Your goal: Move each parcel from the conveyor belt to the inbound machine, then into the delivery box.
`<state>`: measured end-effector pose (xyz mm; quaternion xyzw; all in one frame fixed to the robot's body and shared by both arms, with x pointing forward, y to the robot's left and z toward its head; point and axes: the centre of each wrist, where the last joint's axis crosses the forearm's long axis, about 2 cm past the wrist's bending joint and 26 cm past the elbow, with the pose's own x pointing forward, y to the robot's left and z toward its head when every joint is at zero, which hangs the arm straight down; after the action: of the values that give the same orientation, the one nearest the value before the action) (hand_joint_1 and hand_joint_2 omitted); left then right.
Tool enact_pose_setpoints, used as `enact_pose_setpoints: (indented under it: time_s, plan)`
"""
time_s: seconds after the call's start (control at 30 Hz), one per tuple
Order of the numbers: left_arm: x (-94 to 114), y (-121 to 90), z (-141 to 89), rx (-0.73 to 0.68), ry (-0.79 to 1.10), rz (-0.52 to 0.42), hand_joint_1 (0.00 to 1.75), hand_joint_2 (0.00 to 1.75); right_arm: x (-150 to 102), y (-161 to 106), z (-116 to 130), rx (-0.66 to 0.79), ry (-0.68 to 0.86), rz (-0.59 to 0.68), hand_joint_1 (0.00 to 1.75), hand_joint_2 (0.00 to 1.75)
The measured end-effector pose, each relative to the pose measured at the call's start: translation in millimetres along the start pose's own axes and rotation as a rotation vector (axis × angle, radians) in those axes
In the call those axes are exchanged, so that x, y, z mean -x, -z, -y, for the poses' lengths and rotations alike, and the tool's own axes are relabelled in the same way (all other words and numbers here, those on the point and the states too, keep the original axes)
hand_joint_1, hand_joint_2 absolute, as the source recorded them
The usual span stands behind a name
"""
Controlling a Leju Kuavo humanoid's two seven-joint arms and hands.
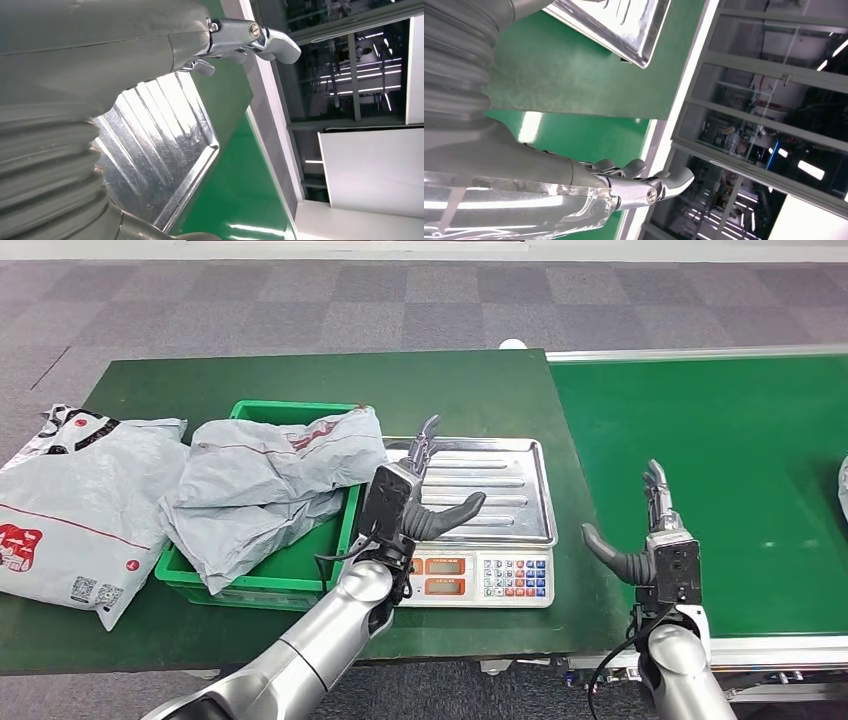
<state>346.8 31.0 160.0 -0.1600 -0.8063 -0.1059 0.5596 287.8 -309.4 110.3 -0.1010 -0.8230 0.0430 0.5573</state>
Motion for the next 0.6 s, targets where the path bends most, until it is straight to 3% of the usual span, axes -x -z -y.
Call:
enact_pose_setpoints:
  time_s: [0.6]
  plan:
    - [5.4,-2.5,-1.0,0.012,0.013,0.004,0.0,1.75,0.8,-4.5,-1.5,-0.028,0.005,-0.011,0.0,1.75]
